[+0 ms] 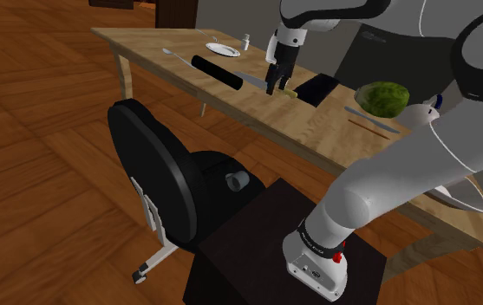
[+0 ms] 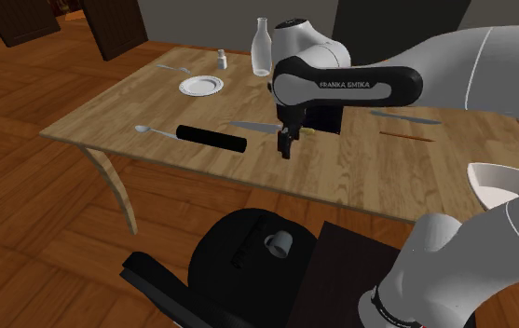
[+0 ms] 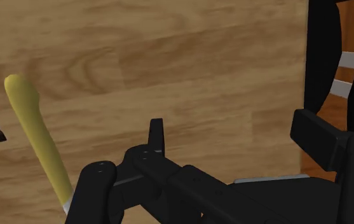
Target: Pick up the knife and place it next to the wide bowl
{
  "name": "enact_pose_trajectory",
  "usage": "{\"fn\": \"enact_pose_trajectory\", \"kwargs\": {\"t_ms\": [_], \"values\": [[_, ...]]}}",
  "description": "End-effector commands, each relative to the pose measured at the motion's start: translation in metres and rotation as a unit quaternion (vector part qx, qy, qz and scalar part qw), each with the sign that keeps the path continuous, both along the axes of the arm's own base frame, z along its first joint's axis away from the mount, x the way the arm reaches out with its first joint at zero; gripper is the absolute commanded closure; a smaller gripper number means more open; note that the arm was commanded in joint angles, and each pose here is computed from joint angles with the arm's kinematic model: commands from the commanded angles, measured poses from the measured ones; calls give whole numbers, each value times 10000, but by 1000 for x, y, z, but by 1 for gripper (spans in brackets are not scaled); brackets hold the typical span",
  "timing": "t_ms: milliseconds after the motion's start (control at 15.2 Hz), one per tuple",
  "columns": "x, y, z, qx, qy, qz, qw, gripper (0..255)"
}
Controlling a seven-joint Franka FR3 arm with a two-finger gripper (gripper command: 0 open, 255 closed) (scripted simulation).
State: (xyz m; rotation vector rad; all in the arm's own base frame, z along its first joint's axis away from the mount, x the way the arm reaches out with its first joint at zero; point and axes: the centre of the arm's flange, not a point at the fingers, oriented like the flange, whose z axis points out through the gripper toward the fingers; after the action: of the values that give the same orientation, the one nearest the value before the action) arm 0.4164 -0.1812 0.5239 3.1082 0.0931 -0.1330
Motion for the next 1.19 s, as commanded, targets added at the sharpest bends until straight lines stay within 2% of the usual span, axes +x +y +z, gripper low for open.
{"fn": "enact_pose_trajectory", "kwargs": {"t_ms": [0, 726, 1122], "values": [[19, -19, -3, 18, -50, 85, 9999, 0], [111, -128, -11, 166, -296, 488, 9982, 0], [115, -133, -38, 174, -309, 508, 9981, 0]]}}
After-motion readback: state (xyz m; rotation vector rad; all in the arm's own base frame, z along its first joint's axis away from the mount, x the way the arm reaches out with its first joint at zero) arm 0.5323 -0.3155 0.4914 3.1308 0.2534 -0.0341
